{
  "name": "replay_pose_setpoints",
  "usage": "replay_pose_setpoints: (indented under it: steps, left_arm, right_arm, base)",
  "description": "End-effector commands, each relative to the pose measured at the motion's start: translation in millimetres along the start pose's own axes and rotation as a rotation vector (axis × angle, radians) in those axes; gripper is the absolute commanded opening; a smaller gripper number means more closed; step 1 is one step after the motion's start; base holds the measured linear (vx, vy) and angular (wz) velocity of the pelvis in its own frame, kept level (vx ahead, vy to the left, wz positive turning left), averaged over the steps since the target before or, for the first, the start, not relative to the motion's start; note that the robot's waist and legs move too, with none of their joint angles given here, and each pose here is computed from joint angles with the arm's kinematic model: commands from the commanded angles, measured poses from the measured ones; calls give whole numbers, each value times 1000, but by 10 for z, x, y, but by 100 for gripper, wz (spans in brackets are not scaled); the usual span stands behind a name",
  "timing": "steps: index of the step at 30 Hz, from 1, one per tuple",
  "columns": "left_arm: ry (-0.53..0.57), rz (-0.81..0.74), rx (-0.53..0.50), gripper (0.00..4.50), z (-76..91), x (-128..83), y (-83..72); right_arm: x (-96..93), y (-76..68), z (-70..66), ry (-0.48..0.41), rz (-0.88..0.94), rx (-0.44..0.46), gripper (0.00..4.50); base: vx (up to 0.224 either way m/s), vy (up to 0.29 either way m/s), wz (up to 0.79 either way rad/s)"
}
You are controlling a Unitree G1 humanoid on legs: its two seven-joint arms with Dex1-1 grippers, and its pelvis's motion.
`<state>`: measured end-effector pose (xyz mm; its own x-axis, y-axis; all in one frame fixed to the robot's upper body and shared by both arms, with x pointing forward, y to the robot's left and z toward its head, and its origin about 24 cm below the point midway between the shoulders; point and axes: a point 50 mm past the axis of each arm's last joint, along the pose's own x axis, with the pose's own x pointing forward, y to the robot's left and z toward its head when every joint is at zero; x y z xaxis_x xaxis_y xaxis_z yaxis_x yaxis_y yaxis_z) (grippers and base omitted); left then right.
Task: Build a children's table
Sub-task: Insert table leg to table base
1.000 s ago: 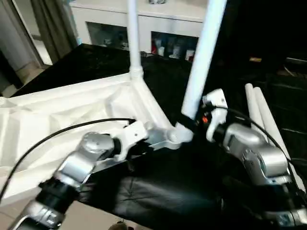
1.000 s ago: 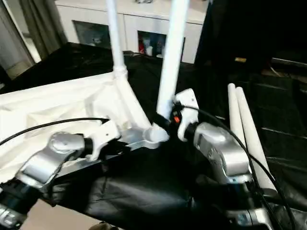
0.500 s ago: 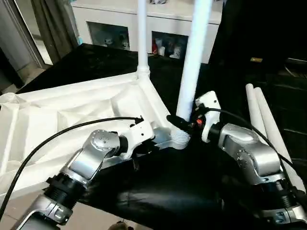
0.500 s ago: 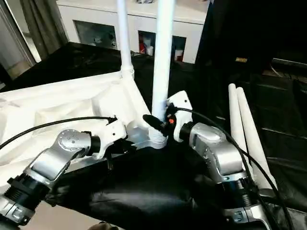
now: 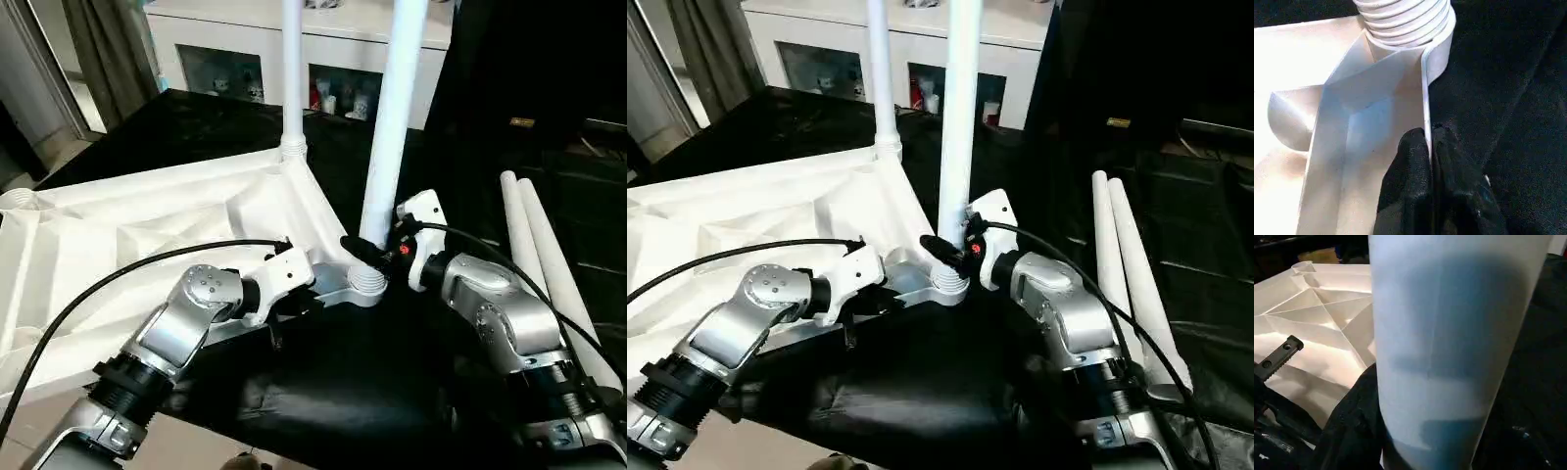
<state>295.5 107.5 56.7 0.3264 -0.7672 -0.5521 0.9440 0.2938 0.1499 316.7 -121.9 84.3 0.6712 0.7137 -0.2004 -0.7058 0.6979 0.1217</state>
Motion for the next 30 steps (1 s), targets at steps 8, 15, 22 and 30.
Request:
replay_pose_setpoints:
  steps: [8,15,22,30]
  left_arm:
    - [-69,-3,64,0,158,0,30]
    - [-64,1,67,0,157,-24,60]
    - [-63,-1,74,0,163,-23,71]
    - [-62,-5,79,0,164,-25,86]
  right_arm:
    - [-18,-52,-129,-2,-37,64,189]
    - [-68,-70,-253,-42,-99,117,189]
    - [-125,-36,-425,-83,-158,181,189]
    - [-215,40,-596,-146,-212,222,189]
  base:
    - [0,0,0]
    - [0,0,0]
    - [0,0,0]
    - [0,0,0]
